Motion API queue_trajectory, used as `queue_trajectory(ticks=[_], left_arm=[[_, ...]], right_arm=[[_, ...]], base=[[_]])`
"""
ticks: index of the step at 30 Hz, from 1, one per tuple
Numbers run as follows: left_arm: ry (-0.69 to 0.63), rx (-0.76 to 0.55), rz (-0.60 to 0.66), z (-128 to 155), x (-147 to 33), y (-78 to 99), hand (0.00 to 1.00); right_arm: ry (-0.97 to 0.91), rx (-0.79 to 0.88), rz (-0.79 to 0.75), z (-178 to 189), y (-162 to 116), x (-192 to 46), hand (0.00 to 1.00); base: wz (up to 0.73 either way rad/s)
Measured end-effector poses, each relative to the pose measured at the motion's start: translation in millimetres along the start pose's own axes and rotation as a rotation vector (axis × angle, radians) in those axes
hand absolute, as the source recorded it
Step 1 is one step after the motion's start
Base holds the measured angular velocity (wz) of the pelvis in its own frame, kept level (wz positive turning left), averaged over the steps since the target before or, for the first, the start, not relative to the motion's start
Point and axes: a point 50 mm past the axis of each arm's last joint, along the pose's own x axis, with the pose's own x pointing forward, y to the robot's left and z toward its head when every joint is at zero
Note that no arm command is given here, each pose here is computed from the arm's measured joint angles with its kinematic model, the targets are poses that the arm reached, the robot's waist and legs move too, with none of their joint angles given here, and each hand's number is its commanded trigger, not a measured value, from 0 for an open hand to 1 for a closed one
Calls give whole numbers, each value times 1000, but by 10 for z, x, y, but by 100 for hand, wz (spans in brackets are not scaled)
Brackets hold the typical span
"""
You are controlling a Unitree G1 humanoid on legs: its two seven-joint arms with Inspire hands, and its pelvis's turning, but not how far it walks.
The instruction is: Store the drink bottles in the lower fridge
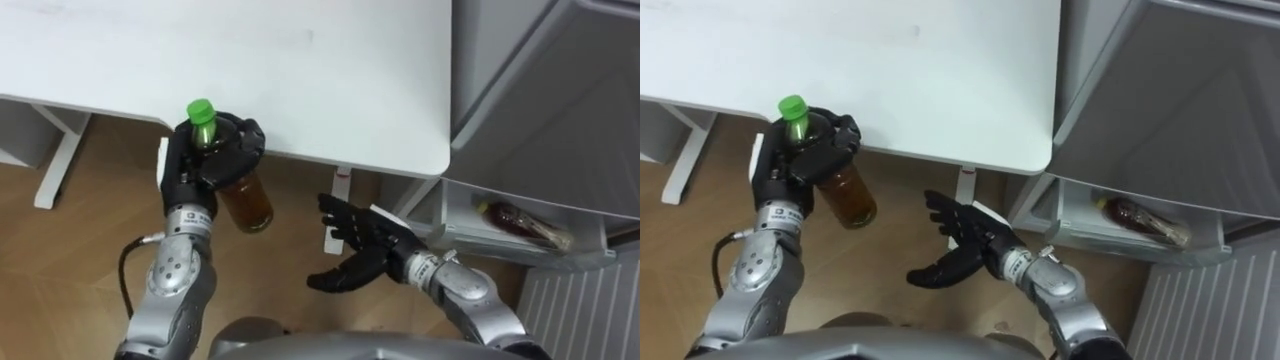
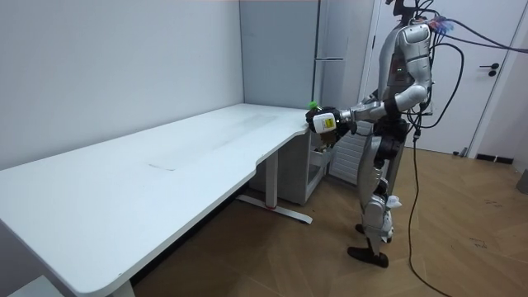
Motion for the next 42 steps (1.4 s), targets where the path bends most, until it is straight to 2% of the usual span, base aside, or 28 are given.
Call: queue_trajectory(ticks=[7,12,23,24,25,26,35,42], left_arm=[[53,-164,-80,-60,-21,-90,100],[105,-158,-178,-142,-76,-212,100],[135,-128,-309,-177,-110,-278,100],[135,-125,-317,-175,-111,-274,100],[138,-123,-321,-182,-113,-271,100],[140,-121,-323,-186,-114,-269,100],[181,-85,-392,-240,-150,-324,100],[206,-81,-411,-268,-161,-367,100]], right_arm=[[-107,121,90,140,113,78,0],[-132,181,114,152,135,85,0],[-141,287,137,124,110,47,0],[-142,291,138,124,110,47,2],[-139,293,139,121,111,47,58],[-136,295,140,118,112,48,100],[-112,365,99,73,83,31,100],[-91,359,83,47,85,23,100]], base=[[0],[0],[-3],[-13],[-11],[-5],[-2],[-6]])
